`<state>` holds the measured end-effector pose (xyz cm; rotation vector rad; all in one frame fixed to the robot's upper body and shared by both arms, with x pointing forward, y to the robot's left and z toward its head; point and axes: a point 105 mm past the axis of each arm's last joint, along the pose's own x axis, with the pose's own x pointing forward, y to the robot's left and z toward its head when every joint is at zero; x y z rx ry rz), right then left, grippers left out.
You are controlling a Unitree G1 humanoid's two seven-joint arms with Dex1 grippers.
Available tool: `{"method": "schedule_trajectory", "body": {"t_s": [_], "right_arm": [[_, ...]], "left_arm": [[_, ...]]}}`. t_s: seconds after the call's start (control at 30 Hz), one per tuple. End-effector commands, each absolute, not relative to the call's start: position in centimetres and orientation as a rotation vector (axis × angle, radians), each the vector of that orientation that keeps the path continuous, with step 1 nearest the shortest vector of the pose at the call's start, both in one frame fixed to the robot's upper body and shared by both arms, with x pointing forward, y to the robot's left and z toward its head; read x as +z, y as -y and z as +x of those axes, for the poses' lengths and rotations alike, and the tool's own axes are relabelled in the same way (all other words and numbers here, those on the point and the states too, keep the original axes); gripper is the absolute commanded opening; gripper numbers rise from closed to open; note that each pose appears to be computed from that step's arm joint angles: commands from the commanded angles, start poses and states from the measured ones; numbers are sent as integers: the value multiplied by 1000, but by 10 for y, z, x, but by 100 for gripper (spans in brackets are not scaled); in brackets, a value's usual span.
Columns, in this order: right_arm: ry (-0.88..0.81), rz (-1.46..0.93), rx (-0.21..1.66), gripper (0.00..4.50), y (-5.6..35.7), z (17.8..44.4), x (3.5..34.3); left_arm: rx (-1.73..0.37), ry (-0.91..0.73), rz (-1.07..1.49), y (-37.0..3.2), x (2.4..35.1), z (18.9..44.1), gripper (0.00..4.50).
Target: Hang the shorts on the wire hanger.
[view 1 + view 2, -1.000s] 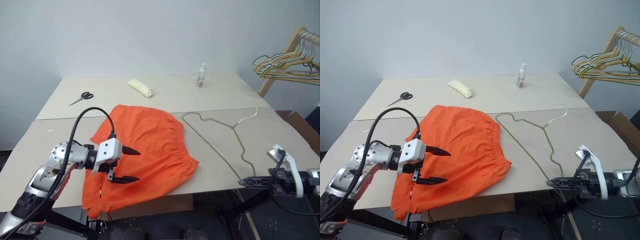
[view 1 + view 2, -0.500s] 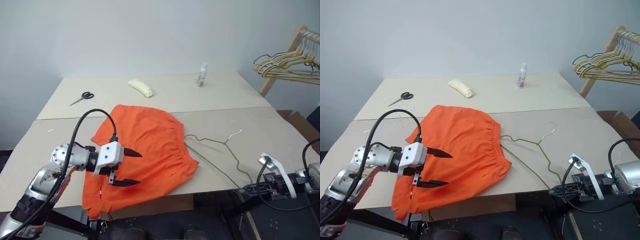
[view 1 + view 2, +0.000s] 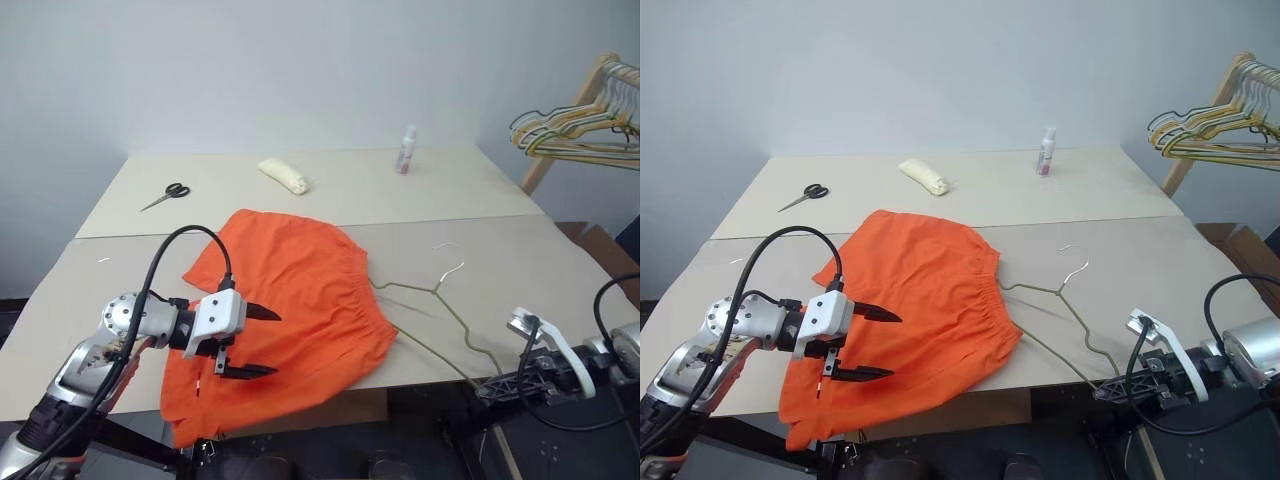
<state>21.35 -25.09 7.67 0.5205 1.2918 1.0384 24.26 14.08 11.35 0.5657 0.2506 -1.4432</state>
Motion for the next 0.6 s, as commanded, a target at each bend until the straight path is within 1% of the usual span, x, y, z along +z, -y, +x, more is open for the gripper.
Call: {"method": "schedule_trajectory", "body": {"t_s": [0.03,0.17,0.33,0.5,0.6], "right_arm": [[-1243,596,986,0,248,246,75],[-1248,588,966,0,242,263,65],[-1247,562,998,0,232,272,60],[-1197,579,982,0,223,293,65],[-1183,592,961,0,222,300,66]], "left_arm": [[-1446,-227,609,-139,120,241,447],[-1442,-233,614,-140,119,240,447],[-1429,-231,614,-141,119,241,447],[-1418,-229,612,-140,119,241,447],[-1416,-229,610,-140,118,240,447]]}}
